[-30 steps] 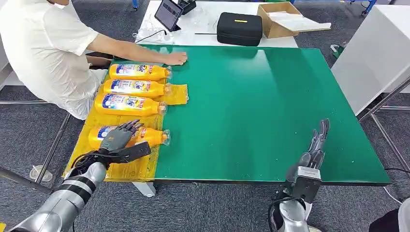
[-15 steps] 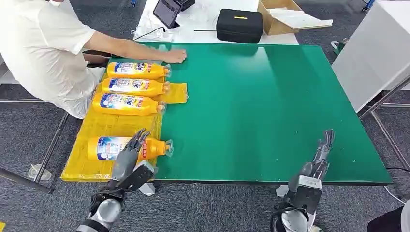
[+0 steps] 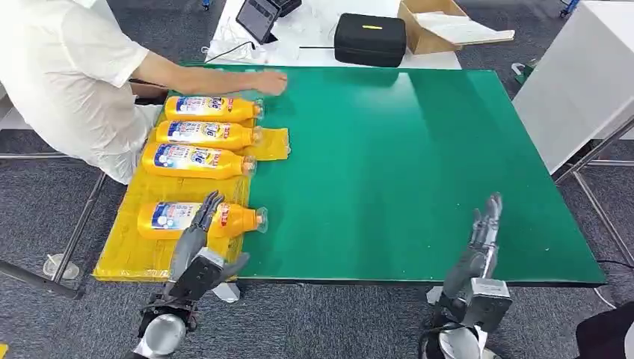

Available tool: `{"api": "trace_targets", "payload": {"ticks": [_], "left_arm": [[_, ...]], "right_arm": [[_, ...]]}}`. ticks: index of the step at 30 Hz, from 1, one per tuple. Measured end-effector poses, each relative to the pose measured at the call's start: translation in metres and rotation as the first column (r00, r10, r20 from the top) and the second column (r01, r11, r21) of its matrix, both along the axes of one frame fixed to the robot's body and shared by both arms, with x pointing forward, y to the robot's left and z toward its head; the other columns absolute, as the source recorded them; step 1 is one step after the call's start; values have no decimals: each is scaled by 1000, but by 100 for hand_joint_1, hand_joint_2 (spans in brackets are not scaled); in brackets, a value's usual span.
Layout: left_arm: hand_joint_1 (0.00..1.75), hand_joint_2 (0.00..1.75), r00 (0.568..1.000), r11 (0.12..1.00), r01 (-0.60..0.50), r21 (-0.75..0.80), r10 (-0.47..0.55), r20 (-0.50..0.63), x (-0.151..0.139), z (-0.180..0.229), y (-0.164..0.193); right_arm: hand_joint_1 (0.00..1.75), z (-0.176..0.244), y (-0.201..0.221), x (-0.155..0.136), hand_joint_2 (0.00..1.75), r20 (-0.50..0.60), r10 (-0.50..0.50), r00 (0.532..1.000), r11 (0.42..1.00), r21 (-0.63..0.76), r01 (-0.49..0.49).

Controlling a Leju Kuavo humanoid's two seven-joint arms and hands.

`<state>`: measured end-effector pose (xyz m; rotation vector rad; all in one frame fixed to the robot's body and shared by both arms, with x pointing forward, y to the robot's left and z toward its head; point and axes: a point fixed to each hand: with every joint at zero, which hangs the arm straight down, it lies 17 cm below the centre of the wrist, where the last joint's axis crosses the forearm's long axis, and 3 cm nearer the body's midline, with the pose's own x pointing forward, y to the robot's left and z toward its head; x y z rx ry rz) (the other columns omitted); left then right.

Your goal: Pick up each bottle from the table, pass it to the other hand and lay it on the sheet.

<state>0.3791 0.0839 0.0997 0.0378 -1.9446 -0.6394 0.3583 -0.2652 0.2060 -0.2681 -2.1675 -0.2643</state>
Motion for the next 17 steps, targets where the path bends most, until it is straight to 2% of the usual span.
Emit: {"api": "trace_targets", "payload": {"ticks": [3,6,7,9,11,17], "left_arm": [[0,175,999,998,-33,-56,33,-8,1,9,-1],[0,175,992,978,-89,-188,70,-108,7,12,2],[0,0,983,962,-118,-247,77,-168,9,11,4],[0,0,961,917,-188,-353,97,-260,12,9,10],[0,0,944,886,-257,-386,144,-298,12,9,17],[0,0,931,854,-305,-421,175,-319,7,14,22]], "right_arm": [[0,13,11,-1,0,42,74,996,995,69,-77],[0,17,21,-3,0,69,141,988,981,128,-149],[0,16,24,-4,0,71,151,986,976,147,-160],[0,12,27,-6,0,55,133,990,978,157,-140],[0,-3,33,-3,0,-13,112,994,982,156,-108],[0,-21,56,-7,0,-68,137,988,977,173,-124]]}}
